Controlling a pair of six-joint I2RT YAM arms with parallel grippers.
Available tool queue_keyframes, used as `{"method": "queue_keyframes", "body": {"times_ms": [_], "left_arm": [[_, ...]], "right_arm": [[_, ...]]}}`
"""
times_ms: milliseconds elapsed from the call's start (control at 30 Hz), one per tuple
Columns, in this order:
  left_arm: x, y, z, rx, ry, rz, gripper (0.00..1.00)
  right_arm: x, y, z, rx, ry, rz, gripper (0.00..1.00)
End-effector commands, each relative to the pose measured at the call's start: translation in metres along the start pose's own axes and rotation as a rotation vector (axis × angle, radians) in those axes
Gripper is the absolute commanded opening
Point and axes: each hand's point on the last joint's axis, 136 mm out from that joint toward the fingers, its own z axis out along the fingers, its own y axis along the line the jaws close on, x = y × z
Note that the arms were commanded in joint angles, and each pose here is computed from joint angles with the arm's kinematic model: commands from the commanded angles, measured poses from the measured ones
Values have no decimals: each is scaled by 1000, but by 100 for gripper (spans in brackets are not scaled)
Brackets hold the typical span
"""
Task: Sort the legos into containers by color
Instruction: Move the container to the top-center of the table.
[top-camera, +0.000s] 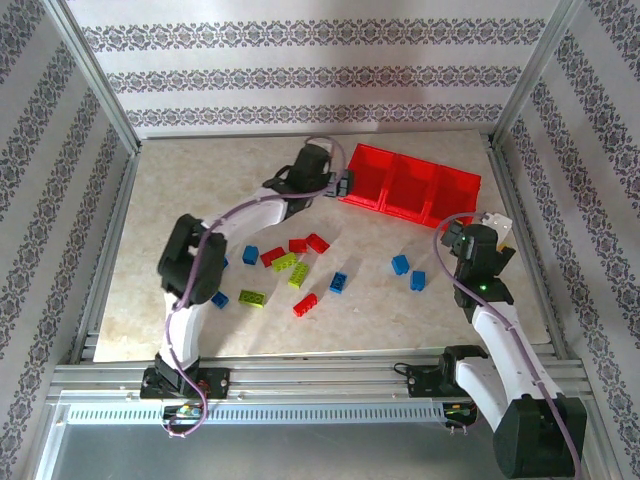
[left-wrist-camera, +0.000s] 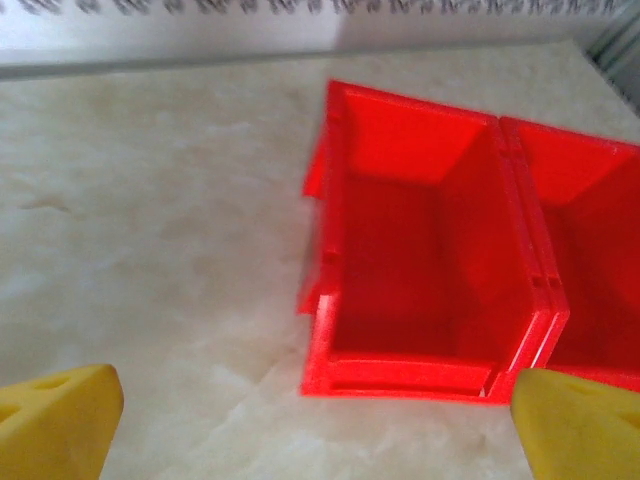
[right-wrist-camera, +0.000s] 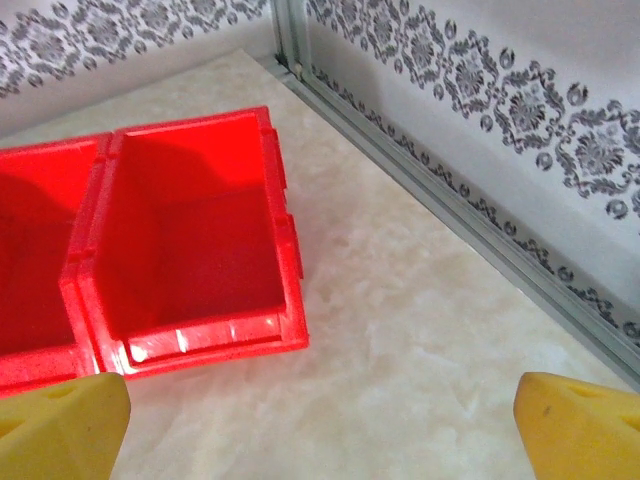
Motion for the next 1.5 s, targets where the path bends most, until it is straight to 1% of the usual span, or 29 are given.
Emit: {"method": "queue_keyframes", "body": {"times_ms": [0, 167, 400, 500, 667, 800, 900, 1033, 1100, 1233, 1300, 1400, 1467], "left_arm": [[19, -4, 12, -69, 124, 32, 100], [20, -6, 39, -106, 157, 40, 99], [23, 2, 72, -176, 187, 54, 76], [24, 7, 84, -188, 187, 46, 69], [22, 22, 97, -204, 167, 10, 60], [19, 33, 102, -213, 154, -10, 47], [19, 41, 102, -232, 158, -14, 35], [19, 48, 96, -268, 169, 8, 22], [19, 51, 91, -285, 176, 20, 15], [14, 60, 75, -332, 164, 42, 4], [13, 65, 63, -356, 150, 59, 1], [12, 72, 44, -361, 122, 80, 0], [13, 82, 27, -377, 110, 81, 0]], "right_arm": [[-2, -8, -5, 55, 33, 7, 98], [-1, -8, -7, 60, 59, 8, 98], [-2, -5, -12, 57, 90, -8, 98], [-1, -3, -14, 55, 97, -17, 98], [2, 1, -14, 49, 109, -34, 98], [3, 4, -13, 45, 113, -49, 98], [4, 6, -13, 42, 117, -56, 98], [4, 9, -13, 36, 118, -56, 98], [5, 11, -13, 31, 119, -56, 98], [6, 14, -14, 23, 122, -55, 98], [8, 16, -15, 15, 130, -56, 98], [12, 21, -18, 2, 148, -67, 98], [16, 27, -20, -18, 163, -80, 98]]}}
